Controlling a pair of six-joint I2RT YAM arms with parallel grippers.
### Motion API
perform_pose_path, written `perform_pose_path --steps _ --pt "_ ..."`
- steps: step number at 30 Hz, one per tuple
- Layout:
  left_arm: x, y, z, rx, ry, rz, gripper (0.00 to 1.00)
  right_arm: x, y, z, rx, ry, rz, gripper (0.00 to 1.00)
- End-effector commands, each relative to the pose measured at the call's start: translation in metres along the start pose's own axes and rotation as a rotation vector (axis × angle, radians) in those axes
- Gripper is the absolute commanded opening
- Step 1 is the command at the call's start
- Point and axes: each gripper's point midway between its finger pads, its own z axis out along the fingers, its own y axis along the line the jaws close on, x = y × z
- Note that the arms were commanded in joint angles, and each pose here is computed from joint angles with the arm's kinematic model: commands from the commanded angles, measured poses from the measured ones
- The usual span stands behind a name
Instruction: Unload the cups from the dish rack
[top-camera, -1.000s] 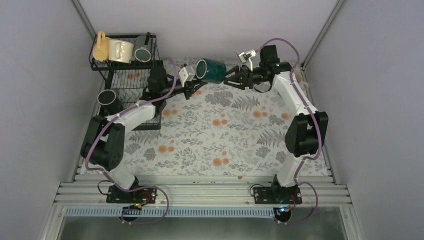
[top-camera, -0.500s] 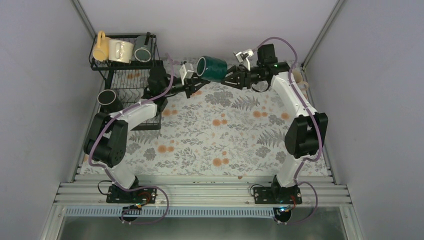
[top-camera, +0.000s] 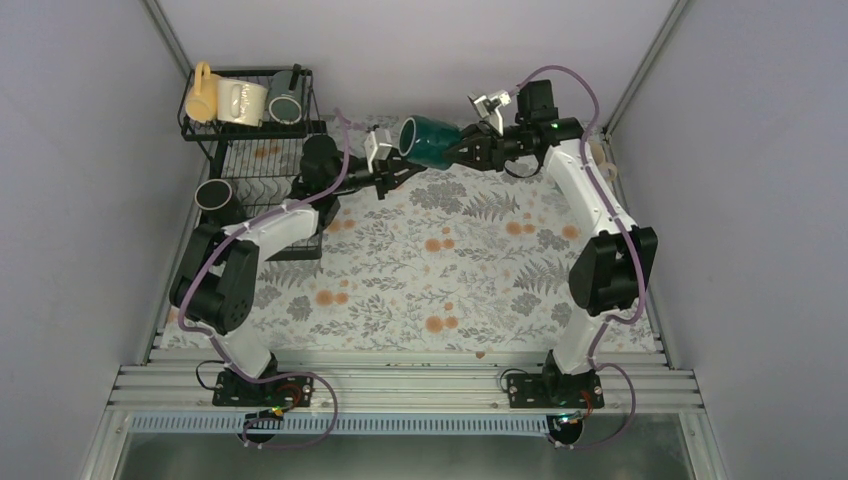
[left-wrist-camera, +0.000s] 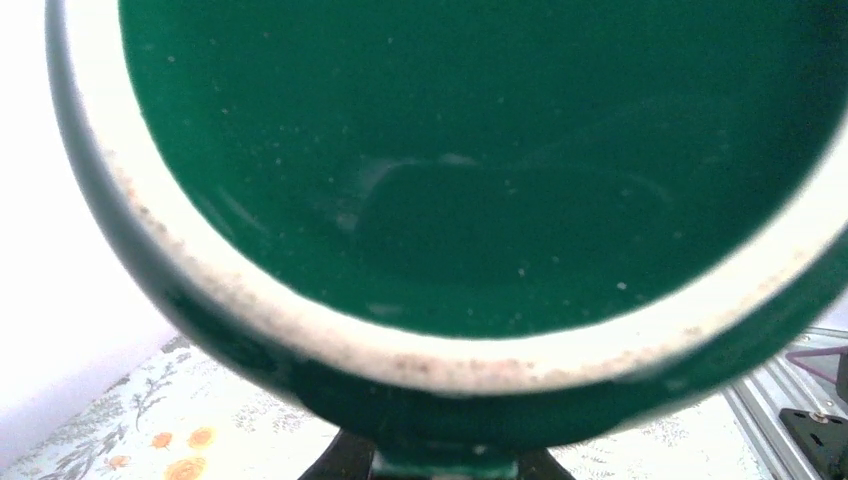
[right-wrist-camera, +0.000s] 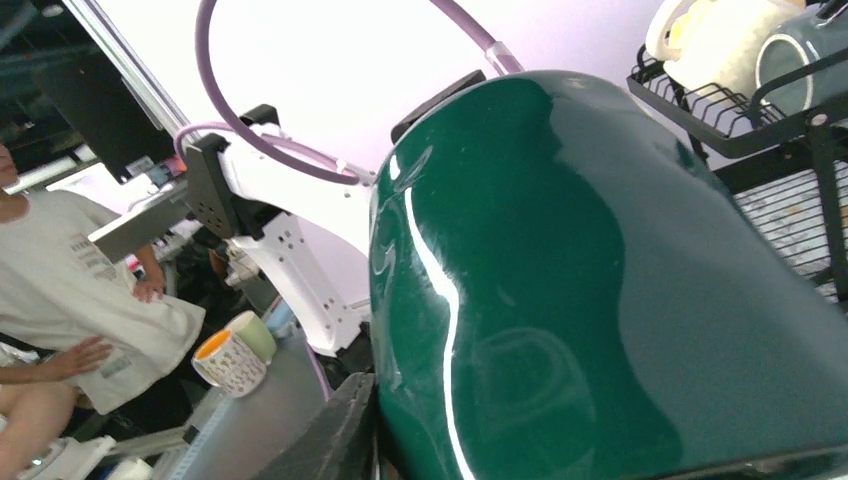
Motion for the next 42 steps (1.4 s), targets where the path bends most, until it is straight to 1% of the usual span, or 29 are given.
perform_pose_path --steps 1,3,4,6,10,13,16,18,20,21,24,25,26,28,31,33,36,39,42 --pt "-0.024 -0.010 0.005 0.052 -0.068 0.095 0.02 -0.008 0.022 0.002 -0.171 -0.060 -0.004 0.19" --pt "-0.022 -0.011 0.007 0.063 -0.060 0.090 0.03 -0.008 0.024 0.003 -0.170 -0.061 -0.010 0.08" --pt "-0.021 -0.012 0.008 0.067 -0.055 0.086 0.07 -0.009 0.025 0.003 -0.167 -0.060 -0.016 0.04" --pt "-0.019 -0.011 0.008 0.065 -0.045 0.081 0.19 -0.010 0.027 0.003 -0.159 -0.057 -0.023 0.03" --pt "-0.020 -0.014 0.005 0.050 -0.021 0.113 0.39 -0.011 0.028 0.003 -0.104 -0.034 -0.050 0.03" --pt "-0.023 -0.016 0.001 0.033 -0.002 0.135 0.61 -0.014 0.026 -0.001 -0.056 -0.022 -0.058 0.03" --pt "-0.028 -0.021 -0.011 -0.006 0.015 0.177 0.77 -0.021 0.016 -0.015 0.043 -0.017 -0.065 0.03" --pt "-0.033 -0.023 -0.023 -0.051 0.031 0.217 0.84 -0.027 0.006 -0.030 0.131 -0.019 -0.068 0.03" --pt "-0.035 -0.020 -0.034 -0.115 0.080 0.267 0.87 -0.031 -0.009 -0.046 0.245 -0.006 -0.084 0.03" --pt "-0.037 -0.016 -0.039 -0.157 0.107 0.284 0.87 -0.031 -0.021 -0.053 0.325 0.021 -0.089 0.03" --pt "-0.047 -0.001 -0.060 -0.281 0.181 0.295 0.88 -0.021 -0.066 -0.072 0.551 0.138 -0.094 0.03" --pt "-0.050 0.006 -0.068 -0.338 0.220 0.300 0.88 -0.023 -0.079 -0.082 0.640 0.174 -0.098 0.03" --pt "-0.054 0.014 -0.077 -0.401 0.259 0.312 0.88 -0.016 -0.095 -0.092 0.723 0.217 -0.075 0.03" --pt "-0.062 0.026 -0.098 -0.511 0.335 0.340 0.88 -0.018 -0.121 -0.121 0.915 0.300 -0.078 0.03" --pt "-0.069 0.033 -0.136 -0.613 0.448 0.370 0.88 -0.014 -0.143 -0.152 1.080 0.420 -0.069 0.03" --pt "-0.073 0.037 -0.162 -0.680 0.516 0.403 0.88 -0.002 -0.154 -0.169 1.151 0.509 -0.074 0.03" --pt "-0.073 0.043 -0.201 -0.766 0.626 0.444 0.88 0.033 -0.169 -0.185 1.189 0.654 -0.035 0.03" --pt "-0.060 0.046 -0.236 -0.819 0.740 0.430 0.88 0.074 -0.181 -0.196 1.176 0.778 0.054 0.03" --pt "-0.042 0.046 -0.266 -0.829 0.835 0.395 0.88 0.106 -0.188 -0.202 1.159 0.858 0.118 0.03"
